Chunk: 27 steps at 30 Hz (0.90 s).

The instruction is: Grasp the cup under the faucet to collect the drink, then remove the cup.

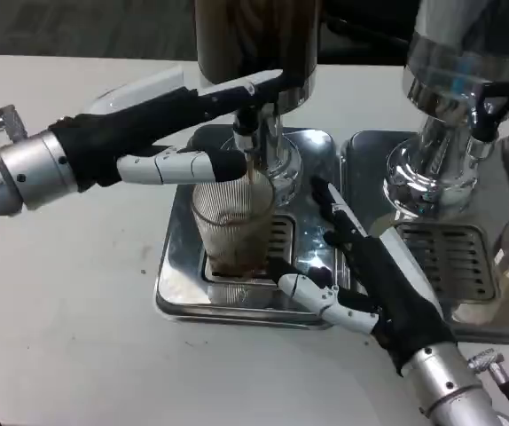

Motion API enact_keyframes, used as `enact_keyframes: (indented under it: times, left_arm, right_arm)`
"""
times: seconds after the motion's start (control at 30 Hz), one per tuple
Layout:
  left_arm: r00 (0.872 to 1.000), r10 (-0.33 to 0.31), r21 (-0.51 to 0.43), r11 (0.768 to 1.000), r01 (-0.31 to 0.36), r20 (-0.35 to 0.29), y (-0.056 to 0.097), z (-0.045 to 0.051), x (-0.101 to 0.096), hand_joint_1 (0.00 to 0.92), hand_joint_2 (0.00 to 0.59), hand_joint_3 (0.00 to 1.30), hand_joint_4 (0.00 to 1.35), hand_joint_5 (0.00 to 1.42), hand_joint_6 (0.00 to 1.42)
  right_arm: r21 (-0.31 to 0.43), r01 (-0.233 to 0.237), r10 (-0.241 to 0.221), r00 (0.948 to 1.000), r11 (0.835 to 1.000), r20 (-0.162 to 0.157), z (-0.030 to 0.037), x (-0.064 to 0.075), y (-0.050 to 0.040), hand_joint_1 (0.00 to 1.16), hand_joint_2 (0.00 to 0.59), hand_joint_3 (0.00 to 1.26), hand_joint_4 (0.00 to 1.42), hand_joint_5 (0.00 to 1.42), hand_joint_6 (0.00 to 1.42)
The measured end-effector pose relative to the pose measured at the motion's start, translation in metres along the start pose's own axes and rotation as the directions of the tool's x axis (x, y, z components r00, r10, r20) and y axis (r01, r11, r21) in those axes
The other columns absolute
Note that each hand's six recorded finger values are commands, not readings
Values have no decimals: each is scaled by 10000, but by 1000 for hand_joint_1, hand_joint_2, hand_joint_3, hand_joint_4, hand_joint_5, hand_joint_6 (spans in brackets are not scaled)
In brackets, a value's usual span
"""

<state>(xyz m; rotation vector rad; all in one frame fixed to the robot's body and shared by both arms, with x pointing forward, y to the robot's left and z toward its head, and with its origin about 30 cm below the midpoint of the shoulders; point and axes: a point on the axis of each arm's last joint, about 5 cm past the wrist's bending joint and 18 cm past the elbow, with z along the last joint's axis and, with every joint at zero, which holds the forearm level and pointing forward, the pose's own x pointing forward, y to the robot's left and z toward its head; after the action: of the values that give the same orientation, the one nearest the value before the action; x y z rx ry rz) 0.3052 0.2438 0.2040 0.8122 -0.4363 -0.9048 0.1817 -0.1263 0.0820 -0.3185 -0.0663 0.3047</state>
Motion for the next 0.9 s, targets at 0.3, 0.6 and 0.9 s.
enact_keyframes:
  times: [0.3,0.6,0.9]
  left_arm:
    - [10000,-17,18,10000,17,10,-2,4,-1,0,49,77,0,46,0]
    - [10000,-23,8,10000,23,-3,-2,7,-2,0,49,77,0,46,0]
    - [10000,-20,13,10000,20,6,-5,9,-6,0,48,77,0,46,0]
  right_arm:
    - [-37,25,-25,10000,10000,-37,-12,75,-27,598,239,0,0,0,49]
    - [98,21,-20,9999,9999,-105,-25,142,-32,597,247,0,0,0,48]
    - [107,-20,22,9999,9999,-145,-31,199,-41,590,254,0,0,0,48]
